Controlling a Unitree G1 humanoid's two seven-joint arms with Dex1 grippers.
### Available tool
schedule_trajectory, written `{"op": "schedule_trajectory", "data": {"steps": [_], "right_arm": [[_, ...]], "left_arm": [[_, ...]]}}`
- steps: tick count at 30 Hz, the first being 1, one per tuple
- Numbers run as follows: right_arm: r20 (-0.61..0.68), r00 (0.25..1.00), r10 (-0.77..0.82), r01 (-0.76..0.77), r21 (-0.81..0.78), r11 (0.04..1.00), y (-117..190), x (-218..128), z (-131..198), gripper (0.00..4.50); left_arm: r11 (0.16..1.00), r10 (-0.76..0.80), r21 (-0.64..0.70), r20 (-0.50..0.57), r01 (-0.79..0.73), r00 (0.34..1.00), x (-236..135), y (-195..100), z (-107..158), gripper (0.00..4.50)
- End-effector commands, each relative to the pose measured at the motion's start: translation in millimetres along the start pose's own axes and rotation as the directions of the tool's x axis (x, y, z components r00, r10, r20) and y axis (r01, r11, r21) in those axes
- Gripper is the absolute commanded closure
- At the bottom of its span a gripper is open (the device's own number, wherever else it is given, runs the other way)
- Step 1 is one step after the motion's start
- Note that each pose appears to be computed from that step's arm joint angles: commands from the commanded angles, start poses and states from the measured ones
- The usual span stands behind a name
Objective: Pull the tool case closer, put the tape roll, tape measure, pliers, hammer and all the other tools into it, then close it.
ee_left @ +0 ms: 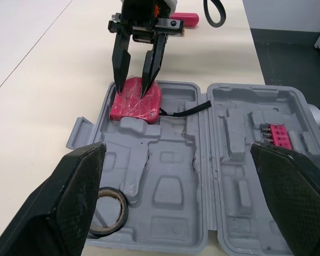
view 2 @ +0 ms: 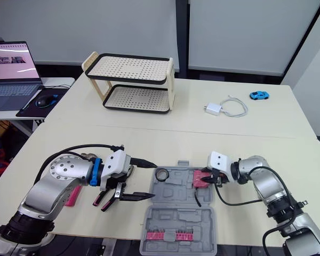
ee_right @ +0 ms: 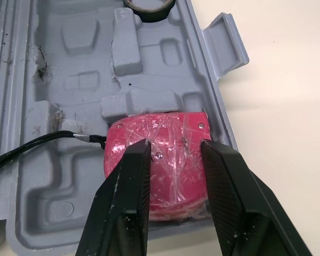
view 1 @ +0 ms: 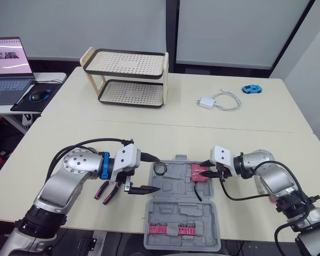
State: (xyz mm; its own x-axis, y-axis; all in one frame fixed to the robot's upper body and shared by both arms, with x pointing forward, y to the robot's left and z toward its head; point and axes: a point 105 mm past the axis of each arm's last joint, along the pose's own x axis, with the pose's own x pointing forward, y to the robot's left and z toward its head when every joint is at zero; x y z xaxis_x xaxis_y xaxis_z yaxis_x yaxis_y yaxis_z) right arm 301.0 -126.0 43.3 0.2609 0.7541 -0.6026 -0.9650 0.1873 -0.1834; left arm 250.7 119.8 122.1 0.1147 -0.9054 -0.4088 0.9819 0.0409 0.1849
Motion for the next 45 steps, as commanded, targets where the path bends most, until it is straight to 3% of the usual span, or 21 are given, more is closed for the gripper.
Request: {"op": "schedule_trajectory", "data": {"steps": [1,6,12,29,45], "right_arm": [[-0.020,1.000,0.006,-0.005,0.028,1.000,9.3,1.5,-14.0,3.02],[0.118,0.993,-0.013,0.019,-0.050,0.999,10.3,-12.3,26.6,3.02],[0.175,0.983,-0.053,0.058,-0.021,0.998,8.0,-25.7,50.4,3.02],[0.038,0.992,-0.118,0.114,0.104,0.988,6.3,-28.3,-0.1,3.02],[-0.171,0.985,0.029,0.005,0.196,0.981,19.4,-4.6,-45.0,3.02]], "left_arm": [[1.000,-0.013,0.029,0.019,0.012,1.000,1.0,-0.9,6.7,0.00],[1.000,-0.004,0.028,0.021,0.003,1.000,0.1,-0.5,5.3,0.00],[1.000,-0.002,0.031,0.026,0.001,1.000,1.7,-0.2,5.4,0.00],[0.999,-0.032,0.037,0.022,0.032,0.999,2.8,-4.0,0.7,0.00],[0.998,-0.035,0.043,0.019,0.034,0.999,2.4,-5.3,2.5,0.00]]}}
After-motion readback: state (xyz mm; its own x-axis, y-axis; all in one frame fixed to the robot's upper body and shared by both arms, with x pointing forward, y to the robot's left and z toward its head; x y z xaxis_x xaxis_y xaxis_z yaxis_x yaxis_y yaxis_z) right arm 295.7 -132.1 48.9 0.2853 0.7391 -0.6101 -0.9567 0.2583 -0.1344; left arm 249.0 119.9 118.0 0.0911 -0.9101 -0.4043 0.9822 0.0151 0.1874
